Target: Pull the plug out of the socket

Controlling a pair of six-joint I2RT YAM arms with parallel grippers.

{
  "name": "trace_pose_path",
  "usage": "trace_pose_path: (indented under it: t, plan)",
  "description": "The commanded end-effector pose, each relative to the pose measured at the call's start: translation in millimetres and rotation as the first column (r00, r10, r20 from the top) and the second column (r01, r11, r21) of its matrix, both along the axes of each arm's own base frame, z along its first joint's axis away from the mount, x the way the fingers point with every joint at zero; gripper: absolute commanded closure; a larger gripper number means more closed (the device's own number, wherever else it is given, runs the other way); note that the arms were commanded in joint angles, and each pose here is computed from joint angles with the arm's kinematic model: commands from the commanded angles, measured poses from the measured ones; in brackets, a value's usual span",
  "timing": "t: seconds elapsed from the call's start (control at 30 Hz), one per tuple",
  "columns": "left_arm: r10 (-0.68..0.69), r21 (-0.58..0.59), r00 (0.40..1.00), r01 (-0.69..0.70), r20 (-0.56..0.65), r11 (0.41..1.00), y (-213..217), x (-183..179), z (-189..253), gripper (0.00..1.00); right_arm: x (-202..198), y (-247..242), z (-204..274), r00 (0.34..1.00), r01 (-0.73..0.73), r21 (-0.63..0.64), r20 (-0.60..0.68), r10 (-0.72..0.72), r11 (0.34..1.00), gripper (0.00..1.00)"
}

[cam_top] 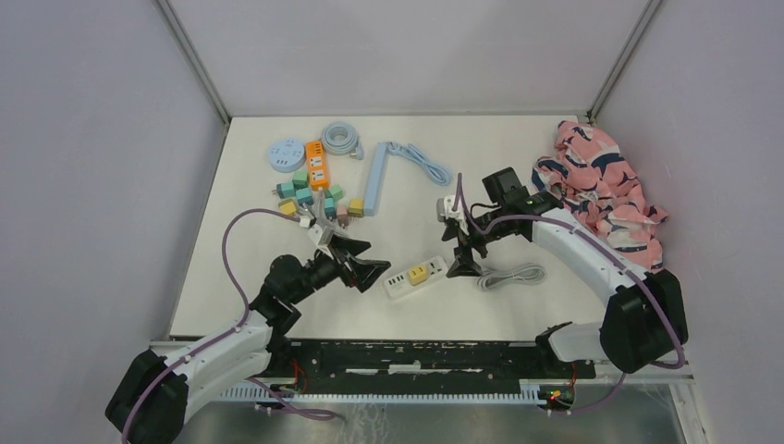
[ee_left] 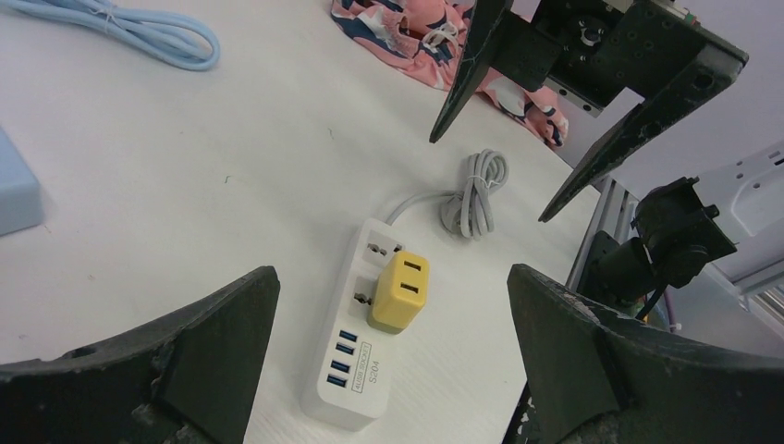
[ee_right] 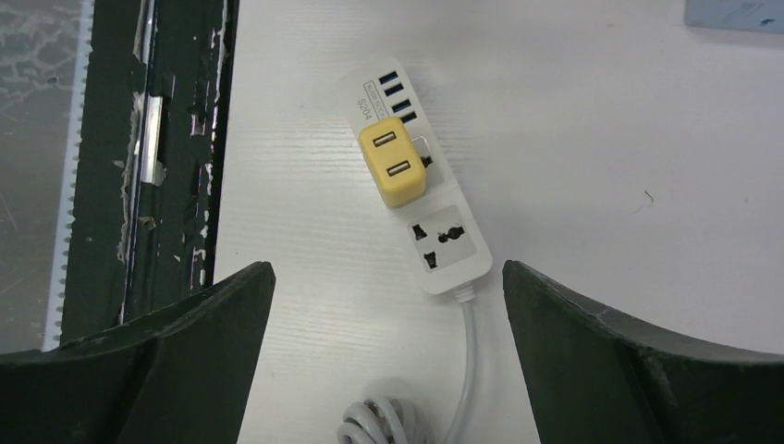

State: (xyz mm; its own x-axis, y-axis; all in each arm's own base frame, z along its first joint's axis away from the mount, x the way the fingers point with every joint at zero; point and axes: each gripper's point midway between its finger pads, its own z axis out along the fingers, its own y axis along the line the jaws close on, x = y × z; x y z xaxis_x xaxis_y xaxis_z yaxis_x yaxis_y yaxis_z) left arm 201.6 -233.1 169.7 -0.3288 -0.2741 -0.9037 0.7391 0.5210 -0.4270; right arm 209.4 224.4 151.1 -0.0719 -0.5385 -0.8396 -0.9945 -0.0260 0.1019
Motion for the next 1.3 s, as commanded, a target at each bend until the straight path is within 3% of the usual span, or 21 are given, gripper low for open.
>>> trace_pose_path:
  t: [0.0, 0.47, 0.73, 0.97, 1.27]
  plan:
    - [-0.012, -0.013, 0.995, 0.013, 0.099, 1.000, -0.1, -1.6, 13.2, 0.00, 7.3, 4.3, -13.2, 0.996, -0.006, -0.077, 0.089, 0.013, 0.997, 0.00]
    - [-0.011, -0.029, 0.989, 0.015, 0.146, 0.999, 3.3, -6.2, 14.6, 0.00, -24.6, 22.3, -40.1, 0.974, -0.194, -0.169, 0.081, 0.210, 0.966, 0.00]
    - [-0.014, -0.011, 0.990, 0.015, 0.141, 1.000, 2.6, -5.0, 7.8, 0.00, -27.7, 27.8, -48.2, 0.972, -0.206, -0.196, 0.069, 0.223, 0.959, 0.00]
    - [-0.033, -0.035, 0.976, 0.041, 0.216, 0.999, 4.8, -14.3, 7.8, 0.00, -25.9, 35.5, -56.8, 0.978, -0.184, -0.212, 0.054, 0.200, 0.960, 0.01]
    - [-0.114, 0.037, 0.960, 0.109, 0.254, 0.993, -3.2, -23.8, -5.9, 0.00, -18.1, 50.0, -69.6, 0.982, -0.141, -0.243, 0.092, 0.168, 0.960, 0.05]
